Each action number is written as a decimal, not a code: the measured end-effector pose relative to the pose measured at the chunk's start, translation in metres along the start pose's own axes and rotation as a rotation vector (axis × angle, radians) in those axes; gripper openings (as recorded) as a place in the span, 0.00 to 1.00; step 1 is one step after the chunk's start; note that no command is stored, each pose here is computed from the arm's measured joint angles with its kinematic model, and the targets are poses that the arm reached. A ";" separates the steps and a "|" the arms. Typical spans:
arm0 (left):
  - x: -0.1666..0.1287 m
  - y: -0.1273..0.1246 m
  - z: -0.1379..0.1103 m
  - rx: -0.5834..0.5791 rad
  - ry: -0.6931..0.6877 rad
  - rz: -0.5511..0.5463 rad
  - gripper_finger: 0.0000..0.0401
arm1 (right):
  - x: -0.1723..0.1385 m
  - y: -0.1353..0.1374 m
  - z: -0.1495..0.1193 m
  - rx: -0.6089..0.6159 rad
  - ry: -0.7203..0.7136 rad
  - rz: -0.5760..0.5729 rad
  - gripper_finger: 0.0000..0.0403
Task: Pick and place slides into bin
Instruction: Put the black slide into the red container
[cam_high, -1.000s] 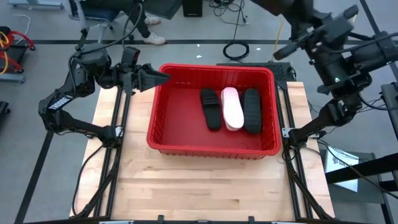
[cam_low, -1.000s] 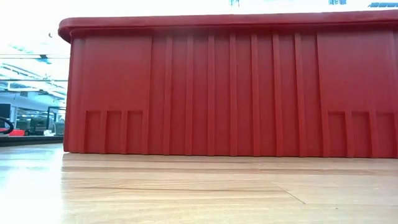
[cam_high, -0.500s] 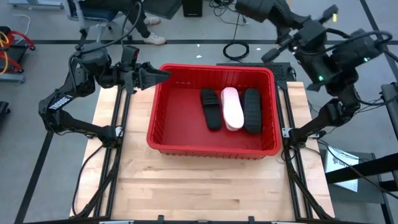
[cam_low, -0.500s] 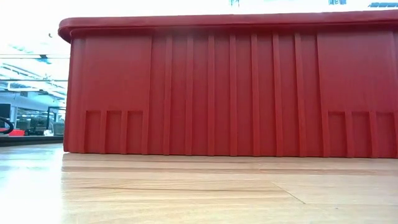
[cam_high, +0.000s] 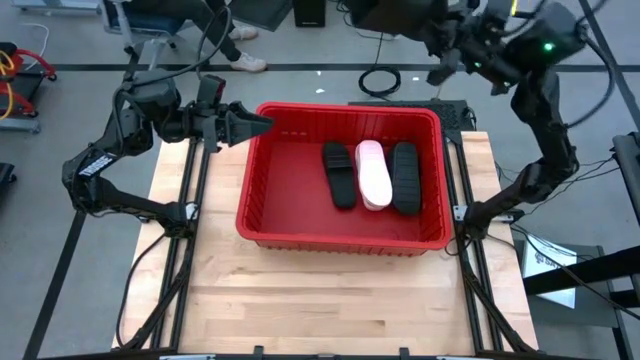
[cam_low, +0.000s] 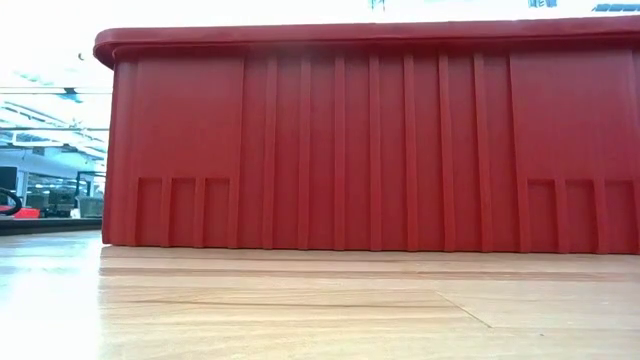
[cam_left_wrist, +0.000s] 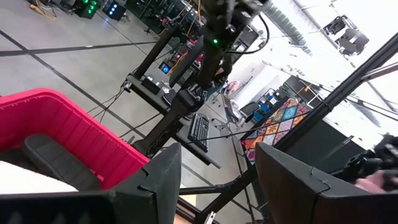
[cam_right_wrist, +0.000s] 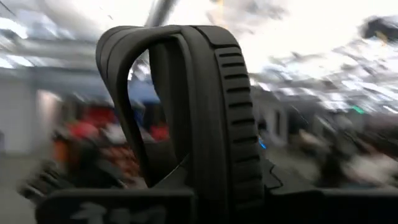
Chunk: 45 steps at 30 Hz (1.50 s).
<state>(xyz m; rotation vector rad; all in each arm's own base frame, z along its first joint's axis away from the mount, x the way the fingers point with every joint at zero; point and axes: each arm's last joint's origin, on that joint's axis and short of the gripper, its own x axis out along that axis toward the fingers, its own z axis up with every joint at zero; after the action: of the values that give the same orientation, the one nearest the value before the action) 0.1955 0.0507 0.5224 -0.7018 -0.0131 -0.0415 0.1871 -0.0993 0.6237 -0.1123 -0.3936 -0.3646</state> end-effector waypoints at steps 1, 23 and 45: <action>0.000 0.000 0.000 0.000 0.000 0.000 0.49 | -0.001 -0.005 -0.003 -0.016 0.039 -0.033 0.10; 0.000 0.002 -0.002 0.019 0.006 0.035 0.49 | 0.017 0.022 -0.125 -0.600 1.021 -0.533 0.11; 0.000 0.002 -0.002 0.020 0.006 0.033 0.49 | 0.004 0.155 -0.237 -1.107 1.239 -0.393 0.11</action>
<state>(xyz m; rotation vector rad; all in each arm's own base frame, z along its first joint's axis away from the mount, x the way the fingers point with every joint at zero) 0.1958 0.0513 0.5197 -0.6822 0.0039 -0.0115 0.3319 0.0016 0.4020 -0.8412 1.0714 -0.9216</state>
